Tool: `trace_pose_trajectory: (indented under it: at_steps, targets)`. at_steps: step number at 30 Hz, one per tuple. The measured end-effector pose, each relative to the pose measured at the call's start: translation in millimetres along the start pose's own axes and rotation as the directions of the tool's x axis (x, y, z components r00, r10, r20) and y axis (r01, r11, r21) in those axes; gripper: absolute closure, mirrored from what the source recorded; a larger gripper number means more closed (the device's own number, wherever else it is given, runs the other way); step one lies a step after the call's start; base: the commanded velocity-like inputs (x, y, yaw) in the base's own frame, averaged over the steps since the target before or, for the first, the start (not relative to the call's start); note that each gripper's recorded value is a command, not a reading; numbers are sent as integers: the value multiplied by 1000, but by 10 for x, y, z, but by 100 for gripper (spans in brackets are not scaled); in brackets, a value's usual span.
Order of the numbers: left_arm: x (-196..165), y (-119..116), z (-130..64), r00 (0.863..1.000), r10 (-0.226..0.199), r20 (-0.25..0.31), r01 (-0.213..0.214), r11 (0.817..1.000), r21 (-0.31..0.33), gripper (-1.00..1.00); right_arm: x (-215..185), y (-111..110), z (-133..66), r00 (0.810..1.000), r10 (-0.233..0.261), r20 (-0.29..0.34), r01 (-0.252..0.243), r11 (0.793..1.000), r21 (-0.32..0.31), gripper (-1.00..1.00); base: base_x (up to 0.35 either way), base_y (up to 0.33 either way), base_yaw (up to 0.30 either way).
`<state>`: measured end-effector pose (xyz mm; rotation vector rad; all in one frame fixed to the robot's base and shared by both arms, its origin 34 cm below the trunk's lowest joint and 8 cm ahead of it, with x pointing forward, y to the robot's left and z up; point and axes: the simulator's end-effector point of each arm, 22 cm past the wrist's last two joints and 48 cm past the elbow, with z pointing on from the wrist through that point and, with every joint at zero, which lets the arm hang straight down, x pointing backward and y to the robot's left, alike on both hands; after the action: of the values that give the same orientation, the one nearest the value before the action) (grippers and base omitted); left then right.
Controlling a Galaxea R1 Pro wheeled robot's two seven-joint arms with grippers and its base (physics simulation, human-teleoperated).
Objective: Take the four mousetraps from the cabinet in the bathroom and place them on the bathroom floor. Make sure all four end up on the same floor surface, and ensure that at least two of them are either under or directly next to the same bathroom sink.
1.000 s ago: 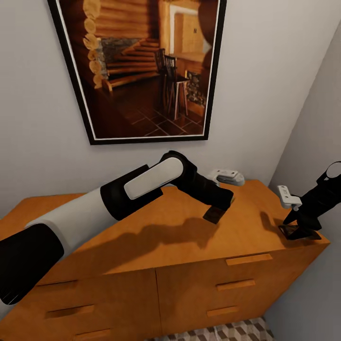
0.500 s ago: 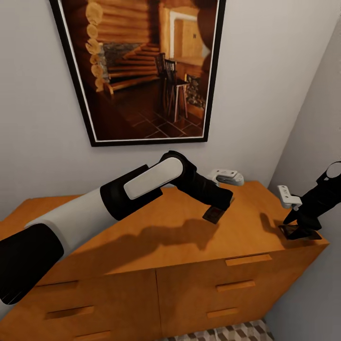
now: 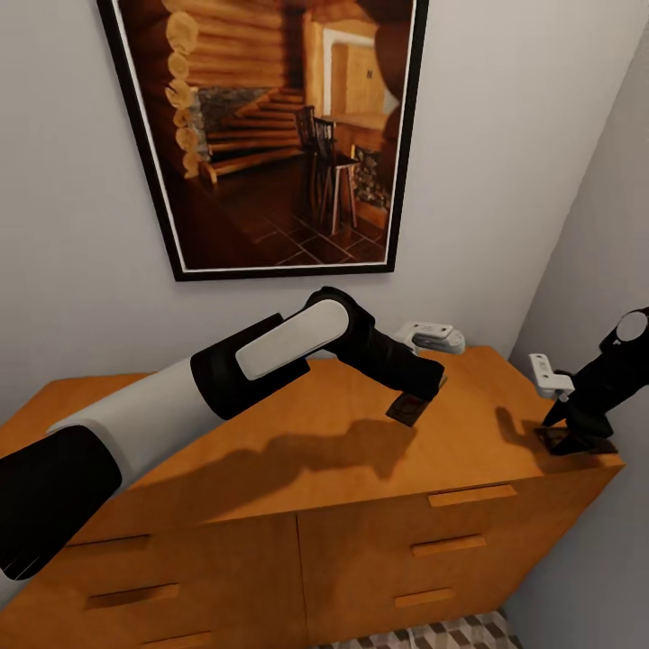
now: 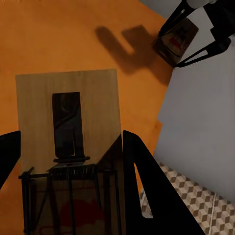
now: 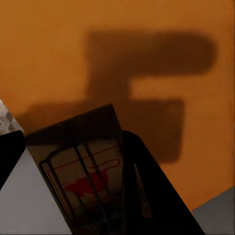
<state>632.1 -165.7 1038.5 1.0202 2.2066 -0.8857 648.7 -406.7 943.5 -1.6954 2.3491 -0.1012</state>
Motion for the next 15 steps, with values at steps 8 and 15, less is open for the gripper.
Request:
trace_pose_trajectory:
  at_steps: [8, 15]
  targets:
    - [-8, 29, -3, 1000, 0, 2, 0, 1000, -5, 100, 22, -50, -11, 1000, -2, -14, 2, 1000, 20, 100, -75, 0, 0]
    - [-9, 20, -3, 1000, -3, 2, 3, 1000, -3, 100, 28, -49, -16, 1000, -1, -15, 1, 1000, 21, 100, -328, 0, 0]
